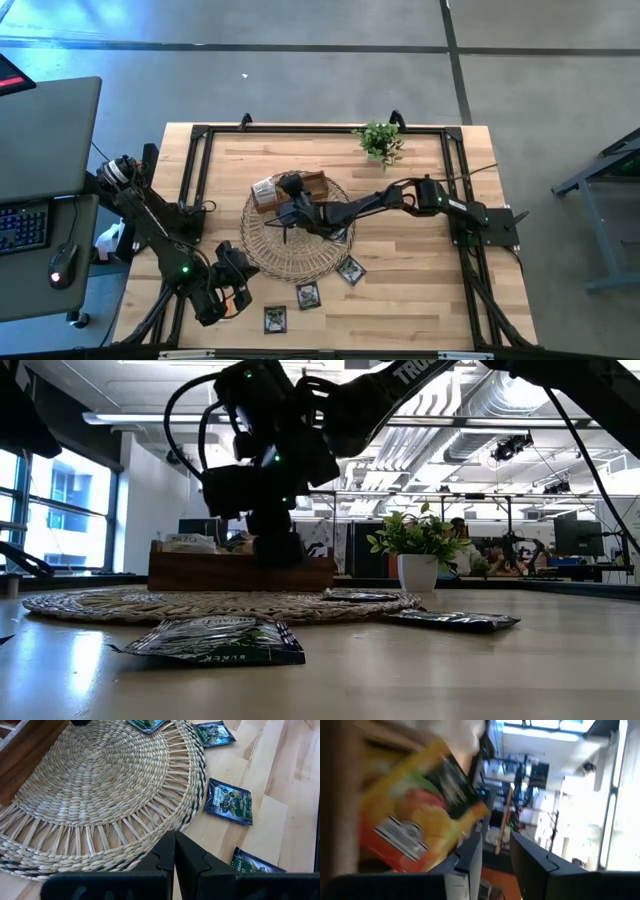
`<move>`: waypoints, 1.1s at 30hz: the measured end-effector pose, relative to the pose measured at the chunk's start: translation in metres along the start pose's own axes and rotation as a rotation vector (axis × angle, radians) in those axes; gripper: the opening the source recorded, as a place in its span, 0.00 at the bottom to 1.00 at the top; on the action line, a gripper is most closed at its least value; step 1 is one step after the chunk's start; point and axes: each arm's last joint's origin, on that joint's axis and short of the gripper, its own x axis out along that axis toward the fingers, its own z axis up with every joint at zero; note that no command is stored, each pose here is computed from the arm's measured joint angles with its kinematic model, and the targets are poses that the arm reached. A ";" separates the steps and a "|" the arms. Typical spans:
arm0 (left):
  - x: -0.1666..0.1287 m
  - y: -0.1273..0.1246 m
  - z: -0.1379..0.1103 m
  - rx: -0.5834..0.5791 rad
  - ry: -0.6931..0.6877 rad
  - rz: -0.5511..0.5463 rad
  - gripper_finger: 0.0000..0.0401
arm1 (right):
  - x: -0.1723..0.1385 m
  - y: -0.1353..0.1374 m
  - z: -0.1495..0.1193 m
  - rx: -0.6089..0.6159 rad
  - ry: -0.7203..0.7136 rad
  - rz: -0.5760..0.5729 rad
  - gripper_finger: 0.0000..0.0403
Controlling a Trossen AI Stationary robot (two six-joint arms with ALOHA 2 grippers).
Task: Pick & Place Tea
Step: Put the orange tea packet into the middle compartment of the wooden organizer
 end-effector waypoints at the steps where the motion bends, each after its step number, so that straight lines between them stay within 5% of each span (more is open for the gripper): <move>1: 0.000 0.000 0.000 0.000 0.000 0.000 0.01 | 0.000 -0.001 -0.001 0.005 0.021 -0.010 0.25; 7: 0.000 0.000 0.000 -0.001 0.000 -0.001 0.01 | -0.008 -0.018 -0.008 0.185 0.008 0.029 0.26; 12: 0.000 0.000 0.000 -0.003 0.000 -0.002 0.01 | -0.015 -0.030 -0.025 0.493 -0.050 0.260 0.20; 17: 0.000 0.000 0.000 -0.003 0.000 -0.003 0.01 | -0.010 -0.038 -0.044 0.795 0.041 0.411 0.07; 25: 0.000 0.000 0.000 -0.003 -0.002 -0.003 0.01 | 0.014 -0.031 -0.055 0.967 0.102 0.529 0.01; 33: 0.000 0.000 0.000 0.010 -0.001 -0.003 0.01 | 0.022 -0.029 -0.058 0.962 0.040 0.716 0.01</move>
